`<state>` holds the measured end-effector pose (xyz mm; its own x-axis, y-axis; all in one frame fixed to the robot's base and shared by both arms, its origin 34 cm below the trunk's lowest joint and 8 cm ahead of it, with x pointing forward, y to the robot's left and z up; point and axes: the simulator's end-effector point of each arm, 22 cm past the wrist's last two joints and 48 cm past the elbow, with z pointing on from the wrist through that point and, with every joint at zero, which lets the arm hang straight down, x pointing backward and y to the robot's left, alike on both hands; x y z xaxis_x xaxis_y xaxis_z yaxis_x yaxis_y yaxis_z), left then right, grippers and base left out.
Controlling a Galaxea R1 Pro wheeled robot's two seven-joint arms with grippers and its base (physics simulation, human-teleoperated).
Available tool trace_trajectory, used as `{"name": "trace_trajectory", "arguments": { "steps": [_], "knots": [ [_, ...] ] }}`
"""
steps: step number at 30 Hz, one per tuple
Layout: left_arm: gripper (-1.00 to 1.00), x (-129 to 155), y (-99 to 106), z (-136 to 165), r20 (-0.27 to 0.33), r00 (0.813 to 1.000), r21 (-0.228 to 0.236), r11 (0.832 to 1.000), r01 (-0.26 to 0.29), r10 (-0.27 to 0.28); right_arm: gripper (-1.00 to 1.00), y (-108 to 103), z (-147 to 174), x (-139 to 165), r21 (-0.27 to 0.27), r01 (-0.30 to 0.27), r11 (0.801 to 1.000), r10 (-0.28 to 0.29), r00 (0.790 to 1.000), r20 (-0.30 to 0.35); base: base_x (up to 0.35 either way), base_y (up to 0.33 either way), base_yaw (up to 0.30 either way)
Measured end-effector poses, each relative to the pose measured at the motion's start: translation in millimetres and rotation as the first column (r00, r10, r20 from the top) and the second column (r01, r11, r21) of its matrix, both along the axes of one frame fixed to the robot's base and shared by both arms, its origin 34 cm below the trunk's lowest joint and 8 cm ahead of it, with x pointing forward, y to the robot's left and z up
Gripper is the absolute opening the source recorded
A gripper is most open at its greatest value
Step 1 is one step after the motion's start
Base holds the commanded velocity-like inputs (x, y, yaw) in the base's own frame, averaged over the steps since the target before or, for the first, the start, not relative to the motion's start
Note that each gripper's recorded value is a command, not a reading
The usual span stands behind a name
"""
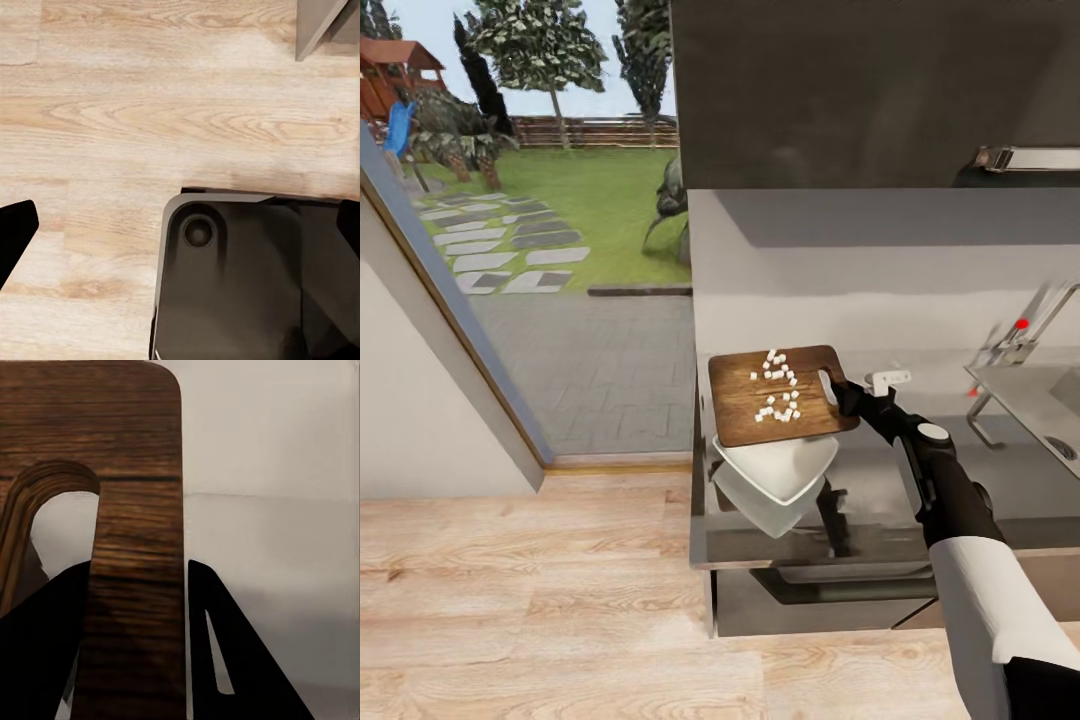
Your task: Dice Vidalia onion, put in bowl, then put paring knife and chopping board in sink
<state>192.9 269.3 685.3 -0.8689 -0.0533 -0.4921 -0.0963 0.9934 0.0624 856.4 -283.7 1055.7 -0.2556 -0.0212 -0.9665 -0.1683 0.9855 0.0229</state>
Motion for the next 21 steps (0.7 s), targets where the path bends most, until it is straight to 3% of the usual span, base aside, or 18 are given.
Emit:
{"name": "trace_trajectory", "arguments": {
  "steps": [17,21],
  "knots": [
    [1.0,0.0,0.0,0.0,0.0,1.0,0.0,1.0,0.0,0.0,-1.0,0.6,-2.3,0.5,0.0,-0.003,1.0,0.003,1.0,0.014,0.0,0.0,0.0],
    [1.0,0.0,0.1,0.0,0.0,1.0,0.0,1.0,0.0,0.0,-1.0,0.7,4.1,2.2,-0.005,-0.004,1.0,0.004,0.999,0.048,0.0,0.0,0.0]
  ]
}}
